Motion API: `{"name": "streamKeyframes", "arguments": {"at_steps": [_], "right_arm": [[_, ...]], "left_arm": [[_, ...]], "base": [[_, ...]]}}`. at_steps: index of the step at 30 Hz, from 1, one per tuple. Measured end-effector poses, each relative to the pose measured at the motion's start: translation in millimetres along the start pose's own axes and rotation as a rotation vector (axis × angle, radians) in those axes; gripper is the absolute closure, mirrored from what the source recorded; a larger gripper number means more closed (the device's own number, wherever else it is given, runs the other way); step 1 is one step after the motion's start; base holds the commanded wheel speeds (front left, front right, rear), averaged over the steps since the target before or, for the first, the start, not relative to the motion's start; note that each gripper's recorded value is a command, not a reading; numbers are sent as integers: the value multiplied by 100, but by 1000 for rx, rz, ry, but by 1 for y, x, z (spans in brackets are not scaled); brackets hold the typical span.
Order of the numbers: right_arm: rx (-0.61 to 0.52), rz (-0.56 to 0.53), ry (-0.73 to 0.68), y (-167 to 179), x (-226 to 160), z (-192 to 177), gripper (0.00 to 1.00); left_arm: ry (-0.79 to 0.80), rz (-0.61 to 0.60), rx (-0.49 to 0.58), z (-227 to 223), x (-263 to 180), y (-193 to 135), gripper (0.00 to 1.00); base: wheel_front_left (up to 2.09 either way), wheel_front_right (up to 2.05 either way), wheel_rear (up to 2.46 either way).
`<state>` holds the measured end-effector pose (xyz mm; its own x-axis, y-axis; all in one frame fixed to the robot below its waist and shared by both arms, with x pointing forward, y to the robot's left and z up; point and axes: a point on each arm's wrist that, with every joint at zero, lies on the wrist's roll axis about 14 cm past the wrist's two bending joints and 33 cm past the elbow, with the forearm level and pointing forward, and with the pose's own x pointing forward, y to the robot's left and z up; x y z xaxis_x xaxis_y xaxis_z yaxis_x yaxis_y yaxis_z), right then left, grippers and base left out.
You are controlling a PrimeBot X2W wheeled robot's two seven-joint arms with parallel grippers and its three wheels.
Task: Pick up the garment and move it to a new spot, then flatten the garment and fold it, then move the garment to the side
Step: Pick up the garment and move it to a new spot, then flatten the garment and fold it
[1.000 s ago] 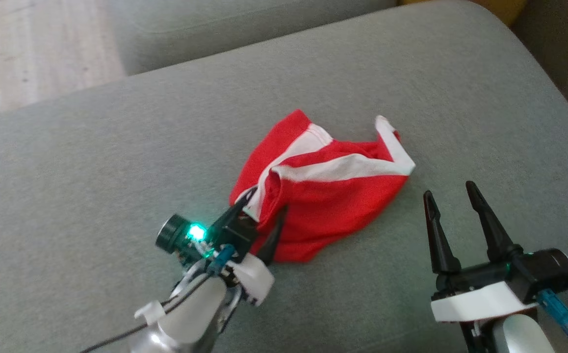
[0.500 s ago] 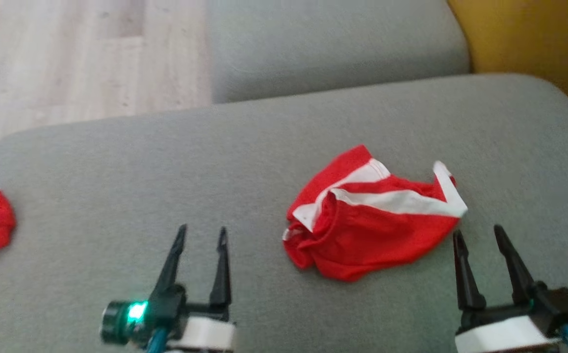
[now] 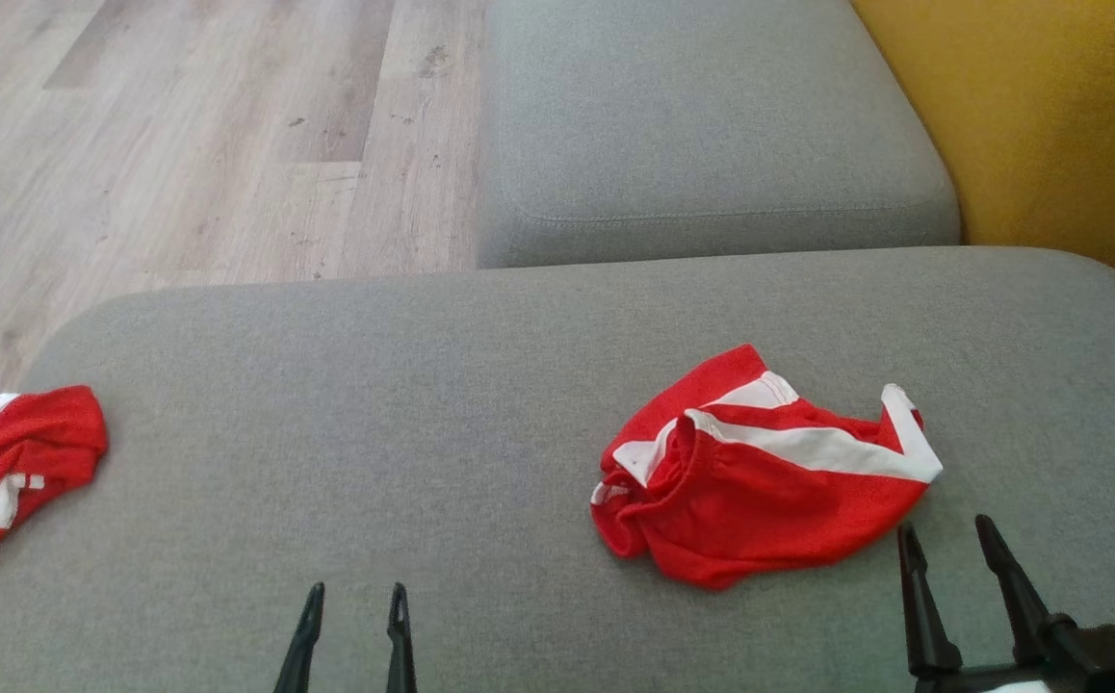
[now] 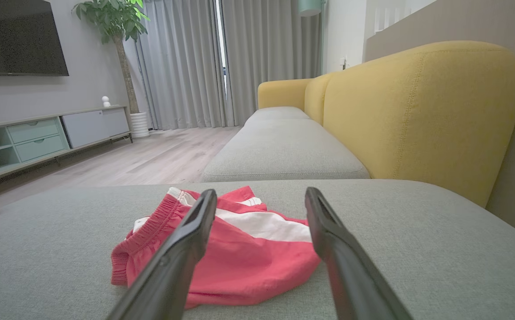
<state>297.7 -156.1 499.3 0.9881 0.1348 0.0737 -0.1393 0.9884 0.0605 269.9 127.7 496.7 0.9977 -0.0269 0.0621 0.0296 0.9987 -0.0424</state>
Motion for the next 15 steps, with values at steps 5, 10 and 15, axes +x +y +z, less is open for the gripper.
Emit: {"name": "streamKeyframes", "arguments": {"at_steps": [5, 10, 15], "right_arm": [[2, 5, 3, 2, -1, -1, 0], [4, 5, 6, 3, -3, -2, 0], [4, 3, 4, 2, -4, -2, 0]], "left_arm": [[11, -29, -5, -4, -1, -5, 0], [19, -46, -8, -7, -1, -7, 0], [14, -54, -5, -6, 0, -9, 0]], "base": [[0, 0, 0], [0, 0, 0], [0, 0, 0]]}}
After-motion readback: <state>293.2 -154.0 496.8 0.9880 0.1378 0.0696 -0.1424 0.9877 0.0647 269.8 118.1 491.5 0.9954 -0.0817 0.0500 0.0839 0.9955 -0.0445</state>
